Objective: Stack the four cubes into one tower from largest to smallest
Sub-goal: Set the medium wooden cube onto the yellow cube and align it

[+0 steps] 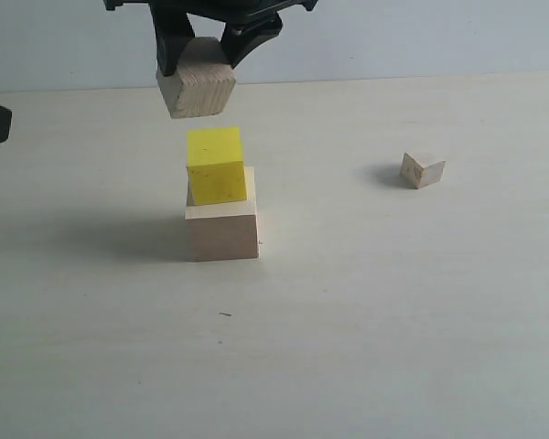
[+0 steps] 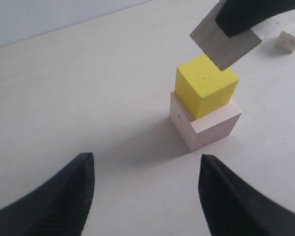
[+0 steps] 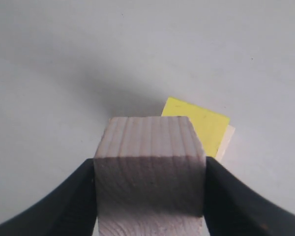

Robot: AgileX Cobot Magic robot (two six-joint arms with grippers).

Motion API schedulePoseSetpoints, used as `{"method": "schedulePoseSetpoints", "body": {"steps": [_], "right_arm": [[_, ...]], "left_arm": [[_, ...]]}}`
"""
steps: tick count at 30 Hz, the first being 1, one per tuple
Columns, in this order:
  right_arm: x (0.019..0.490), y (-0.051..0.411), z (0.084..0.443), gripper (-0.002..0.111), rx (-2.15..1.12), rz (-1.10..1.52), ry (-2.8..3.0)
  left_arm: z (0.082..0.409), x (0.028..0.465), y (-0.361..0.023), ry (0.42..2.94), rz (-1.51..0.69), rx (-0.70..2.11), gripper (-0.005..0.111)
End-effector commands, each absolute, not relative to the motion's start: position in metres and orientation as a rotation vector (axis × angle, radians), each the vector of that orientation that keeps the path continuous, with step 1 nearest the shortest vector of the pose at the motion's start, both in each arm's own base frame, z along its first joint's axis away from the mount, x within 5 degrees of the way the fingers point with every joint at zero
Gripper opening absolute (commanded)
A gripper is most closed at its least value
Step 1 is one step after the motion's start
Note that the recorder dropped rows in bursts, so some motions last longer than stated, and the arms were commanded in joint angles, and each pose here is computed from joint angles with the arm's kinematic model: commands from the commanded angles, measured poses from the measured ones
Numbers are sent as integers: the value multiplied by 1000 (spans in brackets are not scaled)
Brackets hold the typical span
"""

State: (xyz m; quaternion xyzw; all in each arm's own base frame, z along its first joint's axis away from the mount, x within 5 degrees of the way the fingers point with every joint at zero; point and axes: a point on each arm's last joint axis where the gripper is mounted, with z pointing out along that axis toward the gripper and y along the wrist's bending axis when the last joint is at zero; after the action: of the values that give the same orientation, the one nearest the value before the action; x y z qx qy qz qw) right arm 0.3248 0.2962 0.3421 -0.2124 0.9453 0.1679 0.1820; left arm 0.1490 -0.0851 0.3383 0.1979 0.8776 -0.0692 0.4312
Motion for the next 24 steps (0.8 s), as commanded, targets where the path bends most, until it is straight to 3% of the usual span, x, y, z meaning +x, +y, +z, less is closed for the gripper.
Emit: {"method": "schedulePoseSetpoints", "body": {"steps": [1,8,24], "right_arm": [[318,289,364,0,-615,484,2596],[321,287,363,0,-626,443,2586],[339,302,315,0,-571,384,2708]], "left_arm": [[339,150,-85,2168,-157,506,60],[339,151,-85,2160,-162,506,60],[339,150,-86,2173,-178,495,60]]}}
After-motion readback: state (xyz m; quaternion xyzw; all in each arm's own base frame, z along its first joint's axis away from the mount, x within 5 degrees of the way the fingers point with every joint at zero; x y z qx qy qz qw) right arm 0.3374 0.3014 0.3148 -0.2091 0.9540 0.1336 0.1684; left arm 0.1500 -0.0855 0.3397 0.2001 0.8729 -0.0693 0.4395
